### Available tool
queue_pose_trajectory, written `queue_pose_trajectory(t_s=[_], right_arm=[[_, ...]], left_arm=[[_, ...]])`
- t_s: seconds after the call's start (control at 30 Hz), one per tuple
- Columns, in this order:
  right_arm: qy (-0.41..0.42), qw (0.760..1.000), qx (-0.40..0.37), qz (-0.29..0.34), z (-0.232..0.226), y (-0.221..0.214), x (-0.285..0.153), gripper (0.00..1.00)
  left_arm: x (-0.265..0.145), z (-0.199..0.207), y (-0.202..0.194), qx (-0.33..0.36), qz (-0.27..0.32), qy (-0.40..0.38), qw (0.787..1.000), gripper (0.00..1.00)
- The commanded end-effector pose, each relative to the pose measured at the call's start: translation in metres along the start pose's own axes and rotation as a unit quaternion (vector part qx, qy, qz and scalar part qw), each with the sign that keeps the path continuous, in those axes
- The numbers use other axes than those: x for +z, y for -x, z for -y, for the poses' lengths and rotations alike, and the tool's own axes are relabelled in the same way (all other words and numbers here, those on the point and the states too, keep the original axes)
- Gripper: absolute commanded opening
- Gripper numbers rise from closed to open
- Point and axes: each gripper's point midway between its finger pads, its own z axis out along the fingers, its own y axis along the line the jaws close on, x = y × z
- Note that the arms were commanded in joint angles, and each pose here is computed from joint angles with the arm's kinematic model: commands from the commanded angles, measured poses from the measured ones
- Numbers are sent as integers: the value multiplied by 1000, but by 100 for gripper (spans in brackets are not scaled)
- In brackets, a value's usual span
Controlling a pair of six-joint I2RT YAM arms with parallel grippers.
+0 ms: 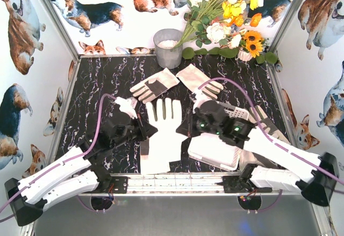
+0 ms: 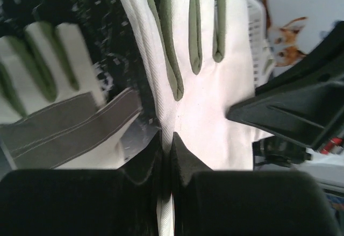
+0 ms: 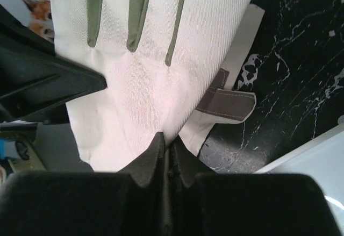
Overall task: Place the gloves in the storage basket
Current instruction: Pair the glove with the glove.
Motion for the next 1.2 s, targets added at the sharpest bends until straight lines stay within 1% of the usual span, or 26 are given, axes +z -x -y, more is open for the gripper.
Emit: queue_pose_trajectory(t_s=[0.0,0.03,0.17,0.27,0.37,0.6,0.73,0.97,1.17], right_arm=[[-85,996,2,6,26,-10,17,0],[-93,996,0,1,27,-12,21,0],[-132,990,-9,-52,36,-36,43,0],[-136,987,-6,-84,37,-55,58,0],[-133,986,-7,-99,35,-70,72,0],[-144,982,-7,-120,43,-91,89,0],[-153,979,-4,-131,51,-100,94,0],[-164,974,4,-153,62,-117,106,0],[-174,972,1,-157,66,-119,111,0]], left_arm=[[-6,-53,-7,6,-8,127,992,0],[-7,-60,-12,9,-17,142,990,0],[-12,-86,-26,16,-42,195,980,0],[-12,-98,-33,12,-43,211,977,0],[-10,-106,-38,4,-37,213,976,0],[-6,-128,-53,0,-50,247,968,0],[-1,-132,-58,1,-55,246,968,0],[5,-151,-68,15,-65,275,959,0],[8,-164,-73,27,-73,298,952,0]])
